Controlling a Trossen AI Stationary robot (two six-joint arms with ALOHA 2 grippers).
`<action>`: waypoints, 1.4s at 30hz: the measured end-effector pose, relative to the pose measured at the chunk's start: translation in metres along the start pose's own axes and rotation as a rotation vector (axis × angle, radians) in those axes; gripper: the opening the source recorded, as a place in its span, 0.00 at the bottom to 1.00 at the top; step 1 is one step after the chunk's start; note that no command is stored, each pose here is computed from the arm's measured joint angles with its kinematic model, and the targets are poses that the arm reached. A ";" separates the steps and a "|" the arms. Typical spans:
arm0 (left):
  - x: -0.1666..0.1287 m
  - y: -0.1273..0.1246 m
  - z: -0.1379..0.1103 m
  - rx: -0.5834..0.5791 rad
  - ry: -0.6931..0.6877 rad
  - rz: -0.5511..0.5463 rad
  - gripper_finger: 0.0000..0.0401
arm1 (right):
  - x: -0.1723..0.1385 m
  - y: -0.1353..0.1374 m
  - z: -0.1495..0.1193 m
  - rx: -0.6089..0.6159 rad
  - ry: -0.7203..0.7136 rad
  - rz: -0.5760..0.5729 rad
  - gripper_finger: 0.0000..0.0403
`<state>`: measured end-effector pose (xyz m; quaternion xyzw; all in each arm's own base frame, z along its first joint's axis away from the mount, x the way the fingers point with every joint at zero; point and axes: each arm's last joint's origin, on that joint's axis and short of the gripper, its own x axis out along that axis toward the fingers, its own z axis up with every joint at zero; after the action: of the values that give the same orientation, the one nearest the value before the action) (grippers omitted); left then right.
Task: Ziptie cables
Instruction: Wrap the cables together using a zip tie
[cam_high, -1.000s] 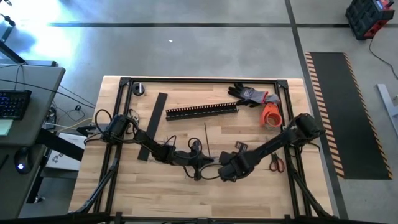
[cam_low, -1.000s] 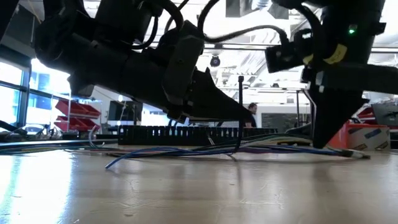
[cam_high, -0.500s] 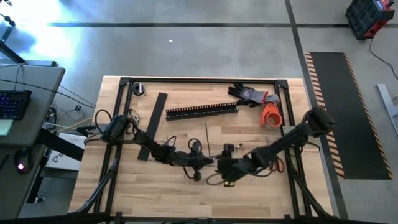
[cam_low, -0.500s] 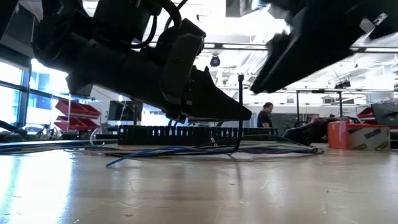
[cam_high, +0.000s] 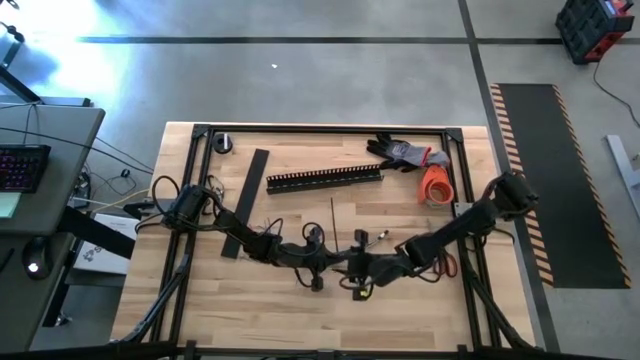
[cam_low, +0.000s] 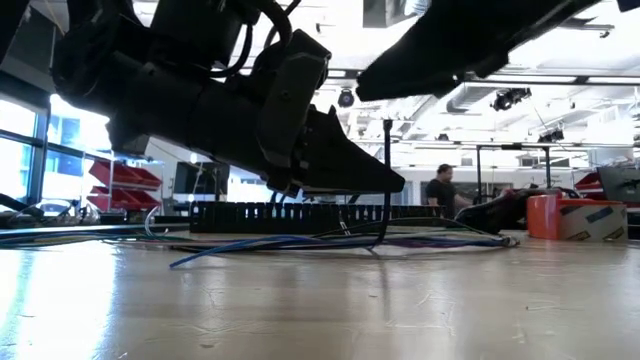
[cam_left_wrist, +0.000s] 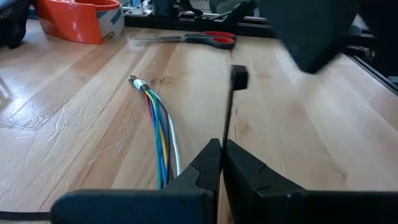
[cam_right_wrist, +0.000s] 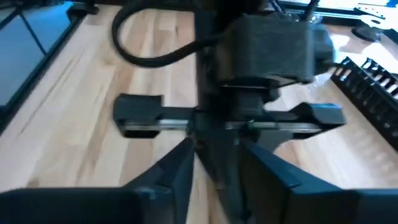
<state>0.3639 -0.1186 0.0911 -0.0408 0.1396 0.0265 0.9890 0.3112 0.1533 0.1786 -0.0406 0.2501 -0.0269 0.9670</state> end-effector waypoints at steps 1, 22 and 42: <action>0.000 0.000 0.000 0.000 0.000 0.000 0.00 | 0.001 -0.002 0.000 -0.001 0.007 -0.009 0.21; 0.000 0.000 0.001 -0.005 -0.010 -0.001 0.00 | 0.015 -0.009 -0.013 0.049 0.070 -0.066 0.00; 0.000 -0.001 0.003 -0.012 -0.030 -0.006 0.00 | -0.005 -0.007 -0.004 0.092 0.093 -0.005 0.00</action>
<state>0.3647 -0.1189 0.0940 -0.0465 0.1247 0.0251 0.9908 0.3045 0.1464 0.1787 0.0046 0.2933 -0.0426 0.9551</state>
